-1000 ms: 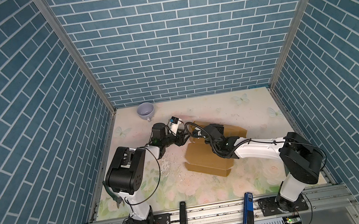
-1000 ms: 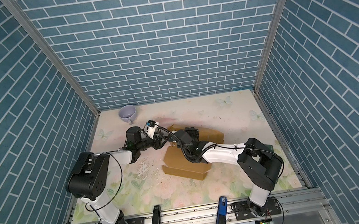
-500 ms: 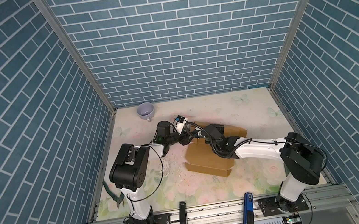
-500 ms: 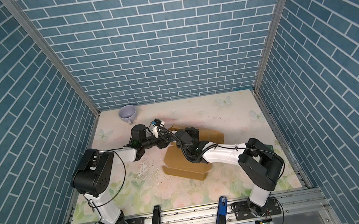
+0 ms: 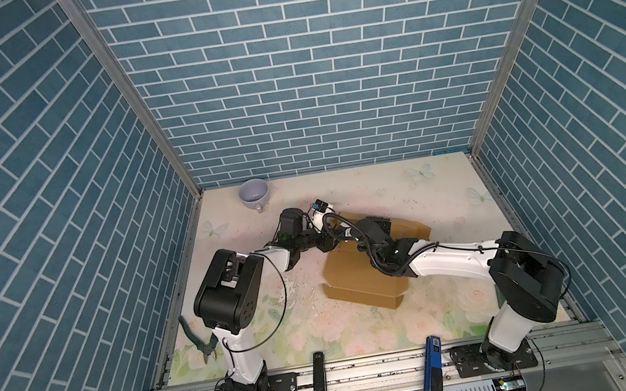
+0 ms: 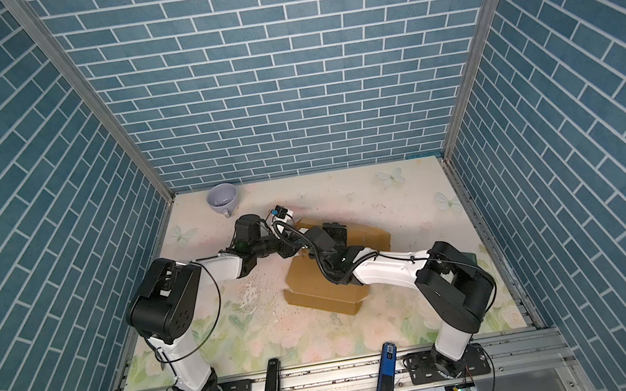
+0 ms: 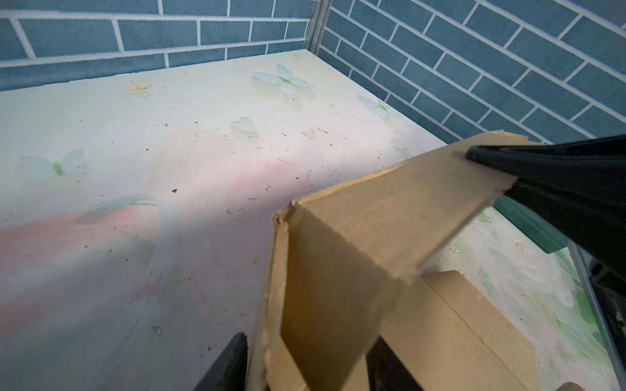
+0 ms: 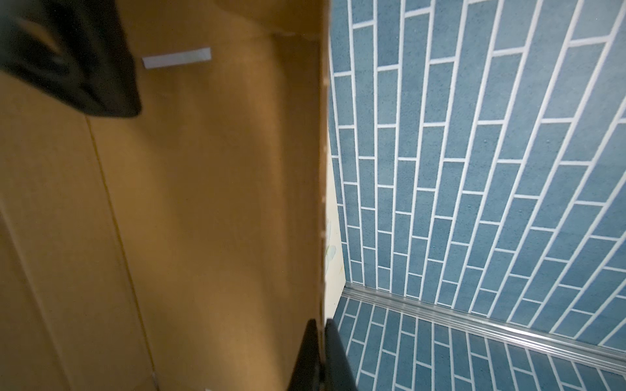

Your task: Fold the paper box

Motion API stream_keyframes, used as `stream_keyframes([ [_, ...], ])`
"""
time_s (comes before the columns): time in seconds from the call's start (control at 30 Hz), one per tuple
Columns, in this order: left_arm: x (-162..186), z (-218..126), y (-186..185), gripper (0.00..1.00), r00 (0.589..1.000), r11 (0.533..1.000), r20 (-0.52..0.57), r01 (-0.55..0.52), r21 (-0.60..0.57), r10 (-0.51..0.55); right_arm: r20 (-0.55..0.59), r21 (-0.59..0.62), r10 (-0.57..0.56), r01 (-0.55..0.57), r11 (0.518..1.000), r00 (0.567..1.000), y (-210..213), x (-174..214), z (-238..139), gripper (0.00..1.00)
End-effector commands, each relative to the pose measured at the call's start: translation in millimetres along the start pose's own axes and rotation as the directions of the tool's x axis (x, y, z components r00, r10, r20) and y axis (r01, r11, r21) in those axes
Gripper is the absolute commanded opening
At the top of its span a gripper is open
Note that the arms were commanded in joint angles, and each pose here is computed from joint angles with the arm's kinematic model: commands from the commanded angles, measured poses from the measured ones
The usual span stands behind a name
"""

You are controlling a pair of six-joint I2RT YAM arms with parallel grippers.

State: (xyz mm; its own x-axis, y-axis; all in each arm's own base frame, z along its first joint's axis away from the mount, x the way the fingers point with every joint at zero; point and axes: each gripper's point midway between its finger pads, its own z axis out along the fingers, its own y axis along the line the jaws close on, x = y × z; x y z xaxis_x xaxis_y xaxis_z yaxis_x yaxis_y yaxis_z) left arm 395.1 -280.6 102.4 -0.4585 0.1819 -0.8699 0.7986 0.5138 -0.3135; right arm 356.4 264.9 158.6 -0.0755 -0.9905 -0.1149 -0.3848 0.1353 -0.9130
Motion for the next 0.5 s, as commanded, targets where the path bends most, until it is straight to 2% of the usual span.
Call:
stream_keyframes([
  [0.0, 3.1, -2.9, -10.1, 0.56, 1.000, 1.000, -0.003, 0.004, 0.028, -0.004, 0.019, -0.042, 0.025, -0.024, 0.999, 1.000, 6.9, -1.7, -6.1, 0.00],
  [0.2, 8.3, -6.1, -26.6, 0.55, 1.000, 0.999, -0.012, -0.004, 0.042, 0.005, 0.006, -0.046, 0.030, -0.030, 0.998, 1.000, 6.4, -0.7, -5.5, 0.00],
  [0.47, 23.5, -15.1, -30.0, 0.54, 0.999, 0.999, -0.013, 0.031, 0.015, -0.031, -0.011, -0.048, 0.036, -0.036, 0.998, 0.999, 8.8, 1.1, -3.5, 0.00],
])
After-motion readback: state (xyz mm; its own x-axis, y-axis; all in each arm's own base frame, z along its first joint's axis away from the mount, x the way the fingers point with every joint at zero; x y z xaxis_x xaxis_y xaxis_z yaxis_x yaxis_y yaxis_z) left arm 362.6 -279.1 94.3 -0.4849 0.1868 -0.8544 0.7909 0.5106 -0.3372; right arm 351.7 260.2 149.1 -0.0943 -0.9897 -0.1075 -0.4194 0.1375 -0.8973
